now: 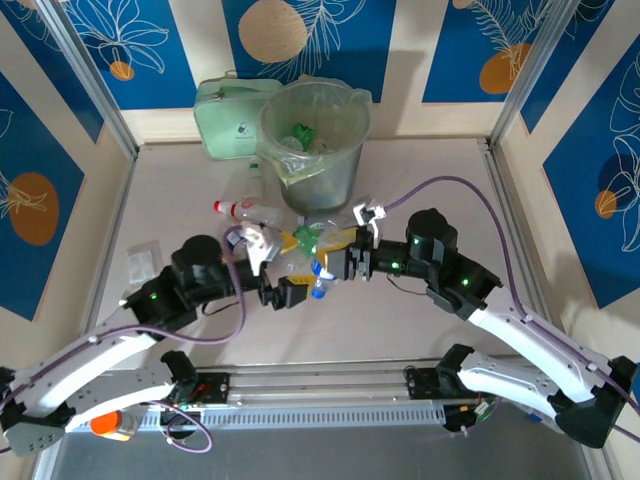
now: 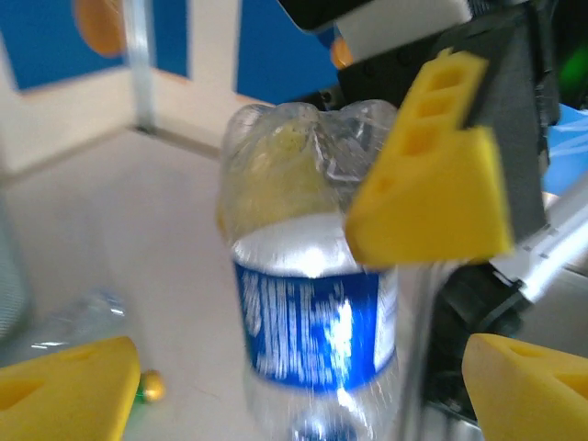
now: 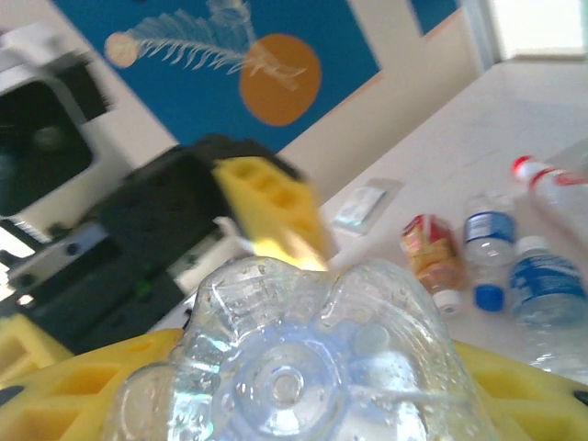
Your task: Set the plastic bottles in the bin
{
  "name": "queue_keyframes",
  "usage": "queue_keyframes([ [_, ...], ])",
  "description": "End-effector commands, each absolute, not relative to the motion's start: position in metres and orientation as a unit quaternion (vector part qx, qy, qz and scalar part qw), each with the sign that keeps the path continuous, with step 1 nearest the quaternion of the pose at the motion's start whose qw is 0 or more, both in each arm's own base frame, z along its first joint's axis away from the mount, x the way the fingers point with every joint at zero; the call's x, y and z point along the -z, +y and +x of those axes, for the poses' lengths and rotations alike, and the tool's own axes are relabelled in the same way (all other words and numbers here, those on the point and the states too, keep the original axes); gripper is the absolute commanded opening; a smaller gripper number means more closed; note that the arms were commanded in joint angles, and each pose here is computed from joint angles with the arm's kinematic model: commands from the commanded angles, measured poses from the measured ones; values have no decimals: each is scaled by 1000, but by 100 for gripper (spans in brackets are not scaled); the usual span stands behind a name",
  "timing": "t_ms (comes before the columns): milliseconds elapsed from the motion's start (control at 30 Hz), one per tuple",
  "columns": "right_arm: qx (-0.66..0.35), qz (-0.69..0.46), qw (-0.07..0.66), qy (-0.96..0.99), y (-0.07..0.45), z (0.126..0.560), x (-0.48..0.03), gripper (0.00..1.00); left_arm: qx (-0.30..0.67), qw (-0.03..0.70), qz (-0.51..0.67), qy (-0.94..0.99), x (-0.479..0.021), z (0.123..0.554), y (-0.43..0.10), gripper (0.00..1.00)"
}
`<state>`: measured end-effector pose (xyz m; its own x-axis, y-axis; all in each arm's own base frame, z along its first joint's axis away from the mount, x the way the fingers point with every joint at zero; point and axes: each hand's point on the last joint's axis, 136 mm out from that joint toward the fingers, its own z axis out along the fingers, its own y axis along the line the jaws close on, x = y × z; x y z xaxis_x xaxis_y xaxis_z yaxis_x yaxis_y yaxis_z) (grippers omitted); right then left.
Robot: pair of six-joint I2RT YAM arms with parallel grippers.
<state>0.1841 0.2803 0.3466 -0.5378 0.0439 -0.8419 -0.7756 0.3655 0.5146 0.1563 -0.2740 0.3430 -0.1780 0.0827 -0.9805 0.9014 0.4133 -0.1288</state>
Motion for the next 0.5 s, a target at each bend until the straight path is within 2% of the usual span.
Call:
queue_keyframes([
  [0,-467,-212,453,729,260,217,-369,55,296,590,338,671,-355,176,-238,91],
  [233,-437,-145,503,731,237,298,-422,55,105,655,254,703,-349,213,-169,93],
  [467,-376,-137,572,716,239,386,-476,54,102,661,237,705,-342,215,-164,95],
])
